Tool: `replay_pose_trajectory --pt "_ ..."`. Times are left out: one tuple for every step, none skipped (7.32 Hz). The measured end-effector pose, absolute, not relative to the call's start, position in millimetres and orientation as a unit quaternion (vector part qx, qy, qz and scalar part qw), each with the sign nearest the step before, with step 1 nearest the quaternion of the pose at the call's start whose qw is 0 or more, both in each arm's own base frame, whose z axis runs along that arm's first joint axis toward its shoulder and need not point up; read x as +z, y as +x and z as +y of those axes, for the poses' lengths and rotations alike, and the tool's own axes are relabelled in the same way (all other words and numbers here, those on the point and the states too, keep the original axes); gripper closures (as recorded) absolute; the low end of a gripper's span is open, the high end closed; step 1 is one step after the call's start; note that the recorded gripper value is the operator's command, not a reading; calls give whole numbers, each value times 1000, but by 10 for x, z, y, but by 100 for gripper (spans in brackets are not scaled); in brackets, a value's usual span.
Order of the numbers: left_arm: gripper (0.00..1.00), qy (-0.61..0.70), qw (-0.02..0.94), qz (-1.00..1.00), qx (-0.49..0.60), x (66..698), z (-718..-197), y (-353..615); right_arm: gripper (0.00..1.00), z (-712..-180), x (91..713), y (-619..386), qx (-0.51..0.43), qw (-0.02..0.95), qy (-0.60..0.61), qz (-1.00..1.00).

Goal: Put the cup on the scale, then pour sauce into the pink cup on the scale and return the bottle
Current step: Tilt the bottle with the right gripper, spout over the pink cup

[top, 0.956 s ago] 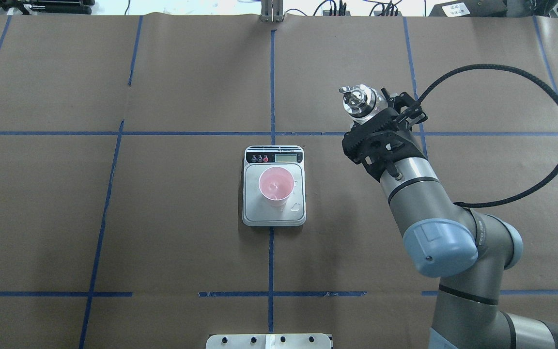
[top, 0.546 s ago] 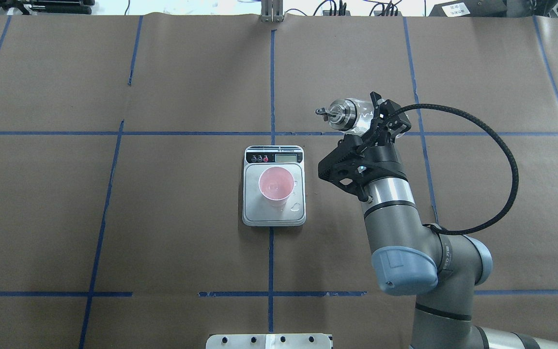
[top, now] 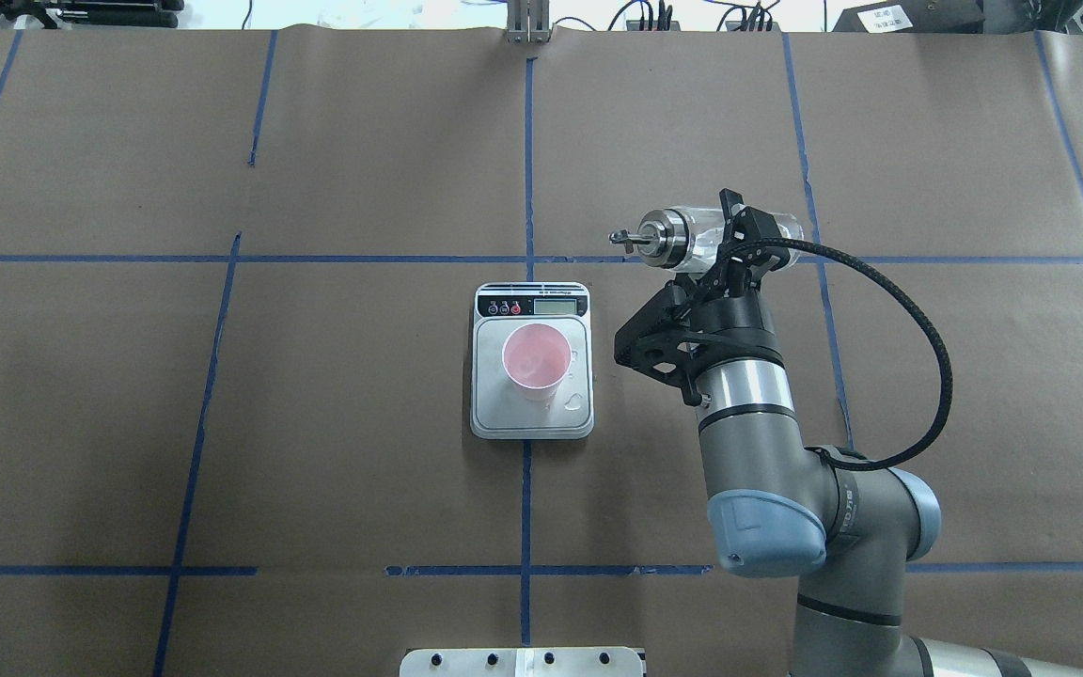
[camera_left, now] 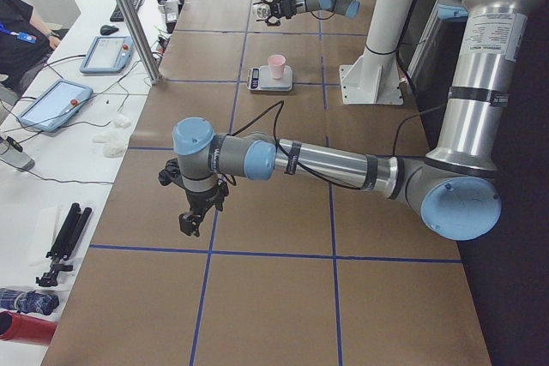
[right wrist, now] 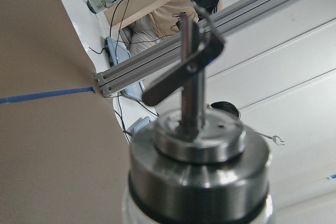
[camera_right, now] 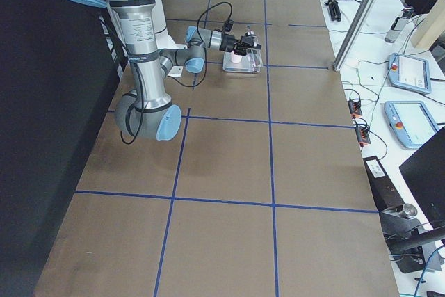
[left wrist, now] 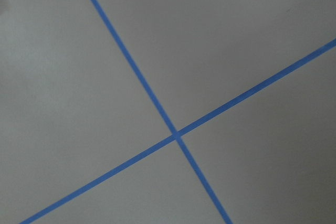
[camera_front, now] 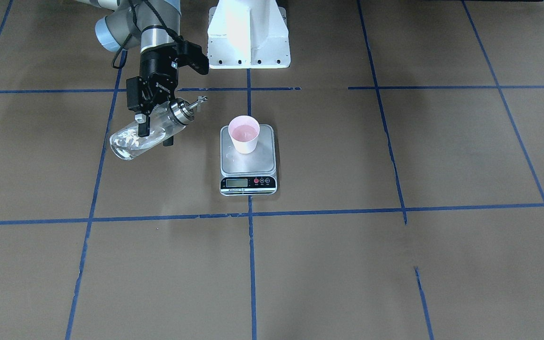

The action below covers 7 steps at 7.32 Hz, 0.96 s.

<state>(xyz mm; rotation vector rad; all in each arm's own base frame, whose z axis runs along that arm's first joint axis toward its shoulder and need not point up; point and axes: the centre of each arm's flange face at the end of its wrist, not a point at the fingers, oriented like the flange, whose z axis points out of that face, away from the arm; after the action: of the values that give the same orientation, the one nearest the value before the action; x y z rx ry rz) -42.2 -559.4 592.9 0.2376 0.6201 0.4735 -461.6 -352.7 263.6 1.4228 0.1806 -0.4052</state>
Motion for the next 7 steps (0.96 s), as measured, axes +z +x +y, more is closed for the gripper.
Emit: replay_pose_trajectory --pt "0 113 919 302 229 5991 -5599 -423 100 -3460 2698 -4709 -194 731 647 101" --pt "0 111 919 302 229 6020 -5603 -423 100 -3393 2788 -4858 -204 725 645 126" --pt "0 110 919 302 229 6035 -5605 -423 100 -3341 2855 -5001 -214 719 644 150" --pt "0 110 919 302 229 6040 -5606 -426 100 -3292 2898 -5104 -228 711 641 175" --pt "0 110 919 302 228 6041 -5606 -428 100 -3255 2918 -5162 -242 705 638 194" --pt "0 110 919 302 227 6042 -5606 -433 100 -3234 2934 -5199 -254 699 635 209" --pt "0 110 919 302 227 6040 -5608 -437 100 -3225 2960 -5228 -268 693 630 227"
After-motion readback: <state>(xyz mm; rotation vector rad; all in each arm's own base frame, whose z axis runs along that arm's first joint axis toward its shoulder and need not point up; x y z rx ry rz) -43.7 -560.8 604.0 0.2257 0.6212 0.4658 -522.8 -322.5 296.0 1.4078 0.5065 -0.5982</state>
